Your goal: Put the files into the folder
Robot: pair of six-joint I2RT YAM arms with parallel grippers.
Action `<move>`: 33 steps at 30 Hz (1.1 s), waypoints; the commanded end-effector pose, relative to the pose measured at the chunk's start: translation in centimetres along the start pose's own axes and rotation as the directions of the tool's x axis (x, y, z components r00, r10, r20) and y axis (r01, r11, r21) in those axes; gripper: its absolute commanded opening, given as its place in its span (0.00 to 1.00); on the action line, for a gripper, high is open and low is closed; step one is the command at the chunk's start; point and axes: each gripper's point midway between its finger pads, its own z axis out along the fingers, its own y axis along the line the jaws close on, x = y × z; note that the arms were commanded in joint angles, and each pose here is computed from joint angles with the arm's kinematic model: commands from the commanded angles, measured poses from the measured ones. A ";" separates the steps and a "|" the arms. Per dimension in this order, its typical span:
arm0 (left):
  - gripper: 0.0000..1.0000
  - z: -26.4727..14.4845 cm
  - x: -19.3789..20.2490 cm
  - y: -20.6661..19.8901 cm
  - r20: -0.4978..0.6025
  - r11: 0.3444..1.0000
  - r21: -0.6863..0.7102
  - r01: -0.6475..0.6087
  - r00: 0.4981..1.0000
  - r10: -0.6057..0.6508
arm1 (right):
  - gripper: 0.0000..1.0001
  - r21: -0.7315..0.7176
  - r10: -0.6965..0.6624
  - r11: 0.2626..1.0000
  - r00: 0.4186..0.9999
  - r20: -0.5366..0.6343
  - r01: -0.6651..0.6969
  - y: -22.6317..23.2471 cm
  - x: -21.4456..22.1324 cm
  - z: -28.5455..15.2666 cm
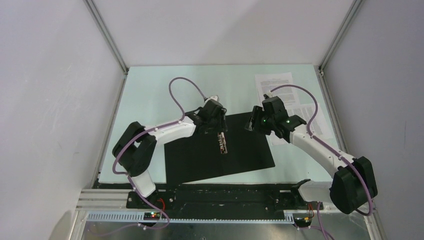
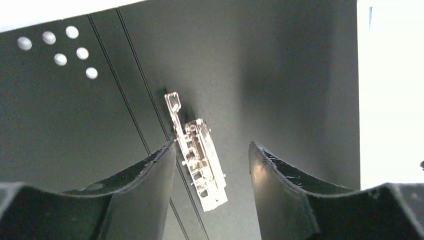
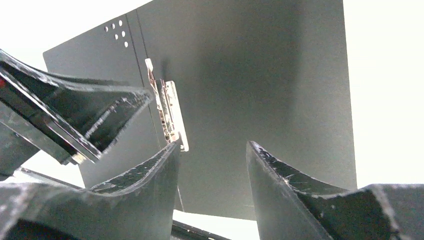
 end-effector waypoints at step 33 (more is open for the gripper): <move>0.58 0.8 1.8 13.1 -0.302 0.905 -0.256 -0.341 0.917 0.260 | 0.66 -0.024 0.025 0.999 0.996 0.089 -0.023 -1.6 -0.7 -2.4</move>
